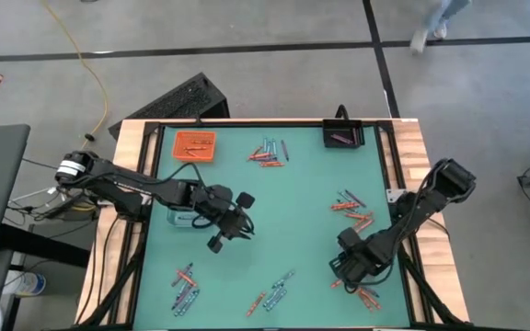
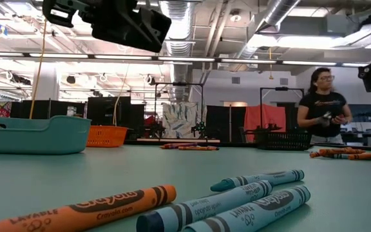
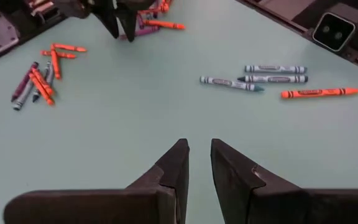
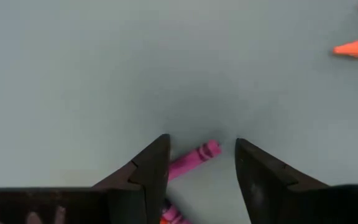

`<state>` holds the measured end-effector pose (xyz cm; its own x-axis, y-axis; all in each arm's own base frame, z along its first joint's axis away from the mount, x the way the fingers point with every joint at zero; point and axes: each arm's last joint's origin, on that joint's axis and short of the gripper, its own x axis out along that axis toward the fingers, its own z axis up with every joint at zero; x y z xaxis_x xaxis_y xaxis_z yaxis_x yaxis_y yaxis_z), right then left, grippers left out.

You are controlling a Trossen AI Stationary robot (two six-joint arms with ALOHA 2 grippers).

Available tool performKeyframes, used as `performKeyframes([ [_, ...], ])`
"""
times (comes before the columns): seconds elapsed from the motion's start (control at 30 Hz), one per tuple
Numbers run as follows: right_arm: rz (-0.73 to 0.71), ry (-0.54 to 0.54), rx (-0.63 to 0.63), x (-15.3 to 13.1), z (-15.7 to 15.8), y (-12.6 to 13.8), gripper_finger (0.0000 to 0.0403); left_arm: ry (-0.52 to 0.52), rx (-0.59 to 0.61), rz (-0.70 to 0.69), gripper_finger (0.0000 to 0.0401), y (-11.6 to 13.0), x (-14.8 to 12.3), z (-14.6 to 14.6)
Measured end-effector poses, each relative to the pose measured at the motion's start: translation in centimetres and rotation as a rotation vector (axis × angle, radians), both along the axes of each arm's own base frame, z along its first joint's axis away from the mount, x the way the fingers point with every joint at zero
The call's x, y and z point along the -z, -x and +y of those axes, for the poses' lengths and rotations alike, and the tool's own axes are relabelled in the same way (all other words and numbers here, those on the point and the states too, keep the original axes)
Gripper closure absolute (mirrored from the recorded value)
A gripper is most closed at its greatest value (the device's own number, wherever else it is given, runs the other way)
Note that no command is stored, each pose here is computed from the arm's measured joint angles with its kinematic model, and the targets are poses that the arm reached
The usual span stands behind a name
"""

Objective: Sort crayons
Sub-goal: Put the purple crayon into the black basket

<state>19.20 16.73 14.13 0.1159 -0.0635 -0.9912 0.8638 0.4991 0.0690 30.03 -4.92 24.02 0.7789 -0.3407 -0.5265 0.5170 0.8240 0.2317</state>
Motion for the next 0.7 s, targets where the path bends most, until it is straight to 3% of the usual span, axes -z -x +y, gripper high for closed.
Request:
performKeyframes([
  [0.2, -0.058, -0.044, -0.028, -0.6, 0.6, -1.6, 0.0218, -0.005, 0.004, -0.001, 0.0343, 0.0, 0.0, 0.0],
  [0.47, -0.105, -0.025, -0.082, -1.3, 0.9, -2.3, 0.0219, -0.009, 0.006, -0.008, 0.0343, 0.0, 0.0, 0.0],
  [0.63, -0.126, 0.007, -0.167, -2.1, 1.1, -2.7, 0.0233, -0.009, 0.006, -0.008, 0.0344, 0.0, 0.0, 0.0],
  [0.7, -0.140, 0.030, -0.258, -2.5, 1.3, -2.9, 0.0242, -0.010, 0.006, -0.008, 0.0344, 0.0, 0.0, 0.0],
])
